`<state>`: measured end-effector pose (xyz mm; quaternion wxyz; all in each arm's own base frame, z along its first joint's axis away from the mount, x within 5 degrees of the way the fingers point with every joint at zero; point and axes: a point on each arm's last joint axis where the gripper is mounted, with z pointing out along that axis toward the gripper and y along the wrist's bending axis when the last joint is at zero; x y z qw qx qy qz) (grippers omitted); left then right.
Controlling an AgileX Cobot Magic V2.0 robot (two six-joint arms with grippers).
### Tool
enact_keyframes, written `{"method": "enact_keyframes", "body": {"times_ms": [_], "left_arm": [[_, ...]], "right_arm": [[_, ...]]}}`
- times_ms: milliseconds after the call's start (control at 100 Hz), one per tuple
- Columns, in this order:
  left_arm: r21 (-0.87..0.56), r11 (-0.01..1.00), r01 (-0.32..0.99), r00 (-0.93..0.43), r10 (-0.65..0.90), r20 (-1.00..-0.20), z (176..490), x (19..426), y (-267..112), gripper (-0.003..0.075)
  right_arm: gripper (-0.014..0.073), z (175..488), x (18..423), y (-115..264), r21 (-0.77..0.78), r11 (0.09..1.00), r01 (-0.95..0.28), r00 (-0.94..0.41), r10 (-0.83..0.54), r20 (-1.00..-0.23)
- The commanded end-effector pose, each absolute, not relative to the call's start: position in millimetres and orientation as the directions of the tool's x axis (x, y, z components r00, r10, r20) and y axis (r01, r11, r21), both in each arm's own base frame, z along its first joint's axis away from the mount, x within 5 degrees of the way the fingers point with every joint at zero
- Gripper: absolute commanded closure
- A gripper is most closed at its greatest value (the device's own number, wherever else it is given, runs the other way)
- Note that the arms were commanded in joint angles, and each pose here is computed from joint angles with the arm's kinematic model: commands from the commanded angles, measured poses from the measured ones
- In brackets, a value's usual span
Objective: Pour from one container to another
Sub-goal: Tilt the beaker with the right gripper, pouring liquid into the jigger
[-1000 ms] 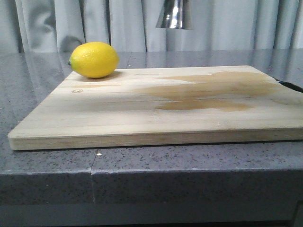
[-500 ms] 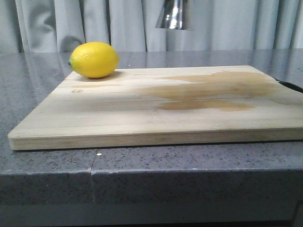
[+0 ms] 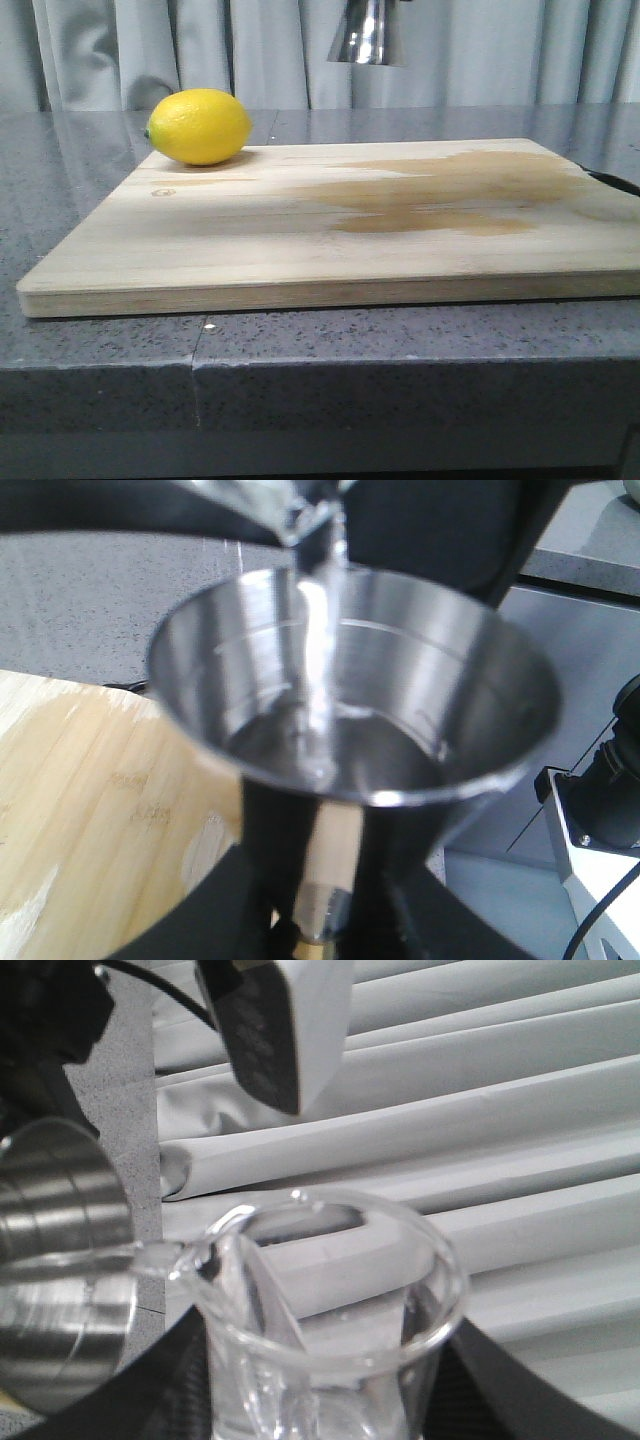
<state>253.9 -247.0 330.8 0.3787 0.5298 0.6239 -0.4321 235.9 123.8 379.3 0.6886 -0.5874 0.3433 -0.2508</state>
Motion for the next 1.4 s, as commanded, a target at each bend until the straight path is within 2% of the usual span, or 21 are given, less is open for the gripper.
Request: {"method": "enact_keyframes", "body": {"times_ms": [0, 940, 1040, 1390], "left_arm": [[-0.142, 0.044, 0.989, -0.149, 0.237, -0.96, 358.5, 245.2, -246.2, 0.074], [-0.145, 0.033, 0.989, -0.149, 0.238, -0.96, 358.6, 244.1, -246.3, 0.074], [-0.146, 0.031, 0.989, -0.149, 0.238, -0.96, 358.6, 243.9, -246.3, 0.074], [-0.146, 0.029, 0.989, -0.149, 0.238, -0.96, 358.6, 243.8, -246.3, 0.074]], "right_arm": [[0.036, 402.3, 227.0, 123.0, -0.976, 0.215, 0.034, 0.675, -0.725, -0.136], [0.036, 400.9, 226.2, 124.2, -0.985, 0.164, 0.058, 0.683, -0.726, -0.08], [0.036, 400.9, 226.2, 124.2, -0.987, 0.133, 0.087, 0.68, -0.733, -0.039], [0.036, 400.9, 226.3, 124.2, -0.987, 0.133, 0.087, 0.679, -0.733, -0.039]]}}
